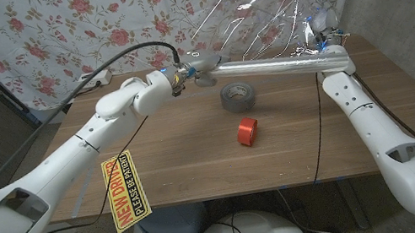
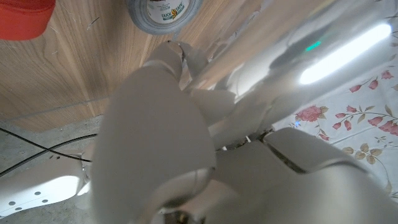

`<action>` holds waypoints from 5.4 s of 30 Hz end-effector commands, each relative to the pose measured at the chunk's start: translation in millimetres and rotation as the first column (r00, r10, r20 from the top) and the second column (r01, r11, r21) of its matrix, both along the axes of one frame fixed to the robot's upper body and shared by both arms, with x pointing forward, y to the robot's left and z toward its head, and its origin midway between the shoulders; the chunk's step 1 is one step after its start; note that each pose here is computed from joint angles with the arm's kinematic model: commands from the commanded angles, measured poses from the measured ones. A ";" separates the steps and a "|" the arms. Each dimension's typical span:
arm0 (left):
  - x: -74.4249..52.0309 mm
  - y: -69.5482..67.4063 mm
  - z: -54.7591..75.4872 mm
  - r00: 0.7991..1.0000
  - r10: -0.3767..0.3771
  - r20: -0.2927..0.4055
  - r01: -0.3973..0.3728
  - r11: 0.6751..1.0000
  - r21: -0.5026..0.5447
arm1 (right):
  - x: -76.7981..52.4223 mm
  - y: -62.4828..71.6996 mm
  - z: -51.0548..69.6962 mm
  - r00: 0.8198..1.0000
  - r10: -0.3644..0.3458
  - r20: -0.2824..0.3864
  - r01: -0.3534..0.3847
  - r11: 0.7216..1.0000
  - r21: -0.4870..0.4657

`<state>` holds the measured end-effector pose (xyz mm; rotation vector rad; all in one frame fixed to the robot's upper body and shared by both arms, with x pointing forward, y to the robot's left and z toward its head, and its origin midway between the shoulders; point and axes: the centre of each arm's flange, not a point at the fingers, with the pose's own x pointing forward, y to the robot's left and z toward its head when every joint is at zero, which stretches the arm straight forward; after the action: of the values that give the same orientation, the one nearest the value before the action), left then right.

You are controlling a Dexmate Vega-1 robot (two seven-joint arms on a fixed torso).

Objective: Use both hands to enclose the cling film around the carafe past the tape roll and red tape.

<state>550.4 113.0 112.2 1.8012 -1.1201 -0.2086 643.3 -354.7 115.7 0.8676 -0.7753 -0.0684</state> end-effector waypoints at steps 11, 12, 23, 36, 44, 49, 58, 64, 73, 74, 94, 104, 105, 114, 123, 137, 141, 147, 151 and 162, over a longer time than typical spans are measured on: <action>2.9 31.4 13.4 0.996 -0.079 0.044 0.082 0.995 -0.054 | -6.8 -9.8 0.7 1.000 -0.012 -0.012 0.011 0.998 -0.057; 2.1 30.9 13.3 0.995 -0.088 0.055 0.090 0.995 -0.040 | -6.5 -9.1 1.0 1.000 -0.010 -0.014 0.010 0.998 -0.062; -0.5 32.7 20.6 0.994 -0.095 0.052 0.092 0.994 0.056 | -7.9 -10.8 -1.3 0.999 -0.024 -0.030 0.021 0.996 -0.089; -5.0 27.4 26.2 0.985 -0.109 0.135 0.077 0.972 0.223 | -12.1 -12.5 -3.7 0.999 -0.036 -0.025 0.034 0.994 -0.099; -8.7 26.6 37.3 0.979 -0.091 0.185 0.042 0.967 0.250 | -14.3 -8.3 -2.0 0.999 -0.034 -0.016 0.033 0.994 -0.108; -11.2 27.0 39.3 0.976 -0.066 0.207 0.004 0.959 0.284 | -15.0 -4.7 -1.6 1.000 -0.024 -0.007 0.023 0.994 -0.106; -19.1 21.3 44.1 0.947 -0.030 0.320 -0.066 0.956 0.285 | -16.7 9.0 -2.7 1.000 0.005 0.012 -0.004 0.996 -0.084; -22.2 13.6 42.6 0.923 0.000 0.385 -0.134 0.937 0.321 | -12.1 19.5 -7.1 0.999 0.036 0.006 -0.035 0.997 -0.070; -17.2 2.0 44.1 0.887 0.108 0.448 -0.281 0.897 0.340 | -15.6 23.9 -6.5 0.998 0.051 0.022 -0.049 0.996 -0.070; -16.4 -2.6 43.6 0.871 0.151 0.467 -0.340 0.872 0.351 | -15.8 24.8 -6.4 0.998 0.052 0.024 -0.050 0.996 -0.071; -2.4 -20.1 53.3 0.823 0.114 0.557 -0.386 0.831 0.401 | -14.5 42.7 -3.6 0.986 0.166 0.033 -0.163 0.984 -0.066; 16.2 -14.2 54.1 0.826 0.147 0.544 -0.418 0.807 0.417 | -27.5 41.6 5.3 0.975 0.205 0.079 -0.200 0.977 -0.071; 17.1 -13.6 55.6 0.830 0.150 0.538 -0.412 0.815 0.408 | -28.6 42.0 5.4 0.973 0.214 0.080 -0.209 0.975 -0.073; 23.3 -12.4 66.3 0.820 0.179 0.544 -0.422 0.831 0.362 | -34.4 42.5 2.7 0.967 0.244 0.074 -0.238 0.967 -0.087; 26.8 -12.5 72.6 0.814 0.215 0.539 -0.431 0.846 0.314 | -37.3 40.2 1.1 0.965 0.254 0.071 -0.246 0.964 -0.104; 35.6 -3.9 76.0 0.801 0.284 0.526 -0.433 0.883 0.182 | -36.5 45.1 4.3 0.957 0.282 0.070 -0.271 0.953 -0.133; 42.6 0.9 74.4 0.804 0.295 0.516 -0.445 0.874 0.195 | -35.6 46.2 3.9 0.952 0.298 0.068 -0.286 0.948 -0.140; 55.1 9.3 80.2 0.843 0.362 0.399 -0.456 0.873 0.173 | -35.8 41.5 3.6 0.953 0.297 0.066 -0.284 0.946 -0.154; 54.3 11.5 79.5 0.829 0.353 0.433 -0.461 0.870 0.175 | -36.5 37.8 3.2 0.953 0.296 0.067 -0.282 0.945 -0.164; 63.7 8.3 87.1 0.801 0.406 0.440 -0.495 0.863 0.104 | -32.5 32.6 -2.2 0.951 0.306 0.047 -0.293 0.939 -0.182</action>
<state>604.1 121.3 193.6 2.3600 -0.9728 0.3082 607.5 -316.6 118.7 0.8350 -0.7184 0.2926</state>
